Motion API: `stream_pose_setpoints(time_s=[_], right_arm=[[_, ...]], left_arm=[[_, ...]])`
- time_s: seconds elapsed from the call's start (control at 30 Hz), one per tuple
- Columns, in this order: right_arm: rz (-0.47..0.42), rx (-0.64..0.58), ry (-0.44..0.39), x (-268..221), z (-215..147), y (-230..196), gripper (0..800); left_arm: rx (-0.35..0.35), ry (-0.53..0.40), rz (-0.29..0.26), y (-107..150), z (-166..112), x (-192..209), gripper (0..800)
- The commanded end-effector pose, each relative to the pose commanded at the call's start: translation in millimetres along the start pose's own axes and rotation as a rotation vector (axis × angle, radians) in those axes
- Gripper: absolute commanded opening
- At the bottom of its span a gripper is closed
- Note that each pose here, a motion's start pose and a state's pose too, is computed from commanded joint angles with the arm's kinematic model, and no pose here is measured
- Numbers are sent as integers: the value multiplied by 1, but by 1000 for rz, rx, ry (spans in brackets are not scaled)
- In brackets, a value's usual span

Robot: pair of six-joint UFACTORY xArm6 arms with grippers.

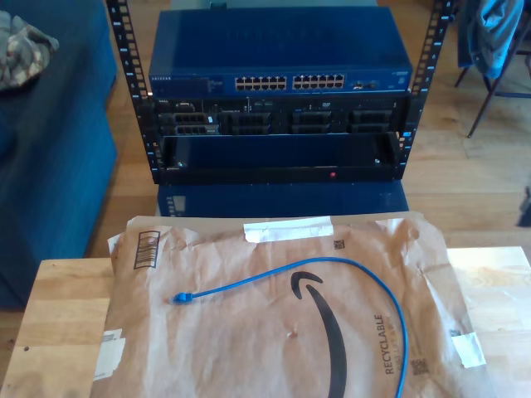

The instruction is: Grab the cable and plug it in

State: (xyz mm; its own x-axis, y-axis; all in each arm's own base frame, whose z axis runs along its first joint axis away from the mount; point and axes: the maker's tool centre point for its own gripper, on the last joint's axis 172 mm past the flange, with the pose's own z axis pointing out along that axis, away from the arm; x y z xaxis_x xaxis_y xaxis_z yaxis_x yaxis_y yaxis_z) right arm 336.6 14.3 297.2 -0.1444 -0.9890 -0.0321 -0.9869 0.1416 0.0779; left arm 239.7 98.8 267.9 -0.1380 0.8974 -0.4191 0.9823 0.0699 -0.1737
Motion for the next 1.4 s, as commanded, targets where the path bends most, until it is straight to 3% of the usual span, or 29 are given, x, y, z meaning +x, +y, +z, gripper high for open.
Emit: stream_pose_setpoints(time_s=[0.17,0.23,0.47,0.6,0.77,1.03,1.2,1.4], right_arm=[[-45,31,2,-62,-20,-28,797],[-57,38,2,-90,-24,-32,797],[-100,94,-23,-171,-49,-32,798],[-119,175,-77,-218,-55,-37,797],[-135,201,-99,-247,-57,-49,796],[-151,212,-119,-273,-66,-68,796],[-139,134,-186,-294,-52,-55,796],[-187,69,-145,-310,-15,-30,797]], left_arm=[[-18,-58,-35,15,0,-11,800],[-25,-76,-23,19,1,-20,800],[-9,-42,12,32,-3,-49,800],[13,-22,12,38,4,-68,800],[32,-16,-4,53,7,-90,800],[-34,2,-30,78,1,-85,800],[-57,-6,-37,88,1,-84,800],[-59,-34,-35,90,3,-91,800]])
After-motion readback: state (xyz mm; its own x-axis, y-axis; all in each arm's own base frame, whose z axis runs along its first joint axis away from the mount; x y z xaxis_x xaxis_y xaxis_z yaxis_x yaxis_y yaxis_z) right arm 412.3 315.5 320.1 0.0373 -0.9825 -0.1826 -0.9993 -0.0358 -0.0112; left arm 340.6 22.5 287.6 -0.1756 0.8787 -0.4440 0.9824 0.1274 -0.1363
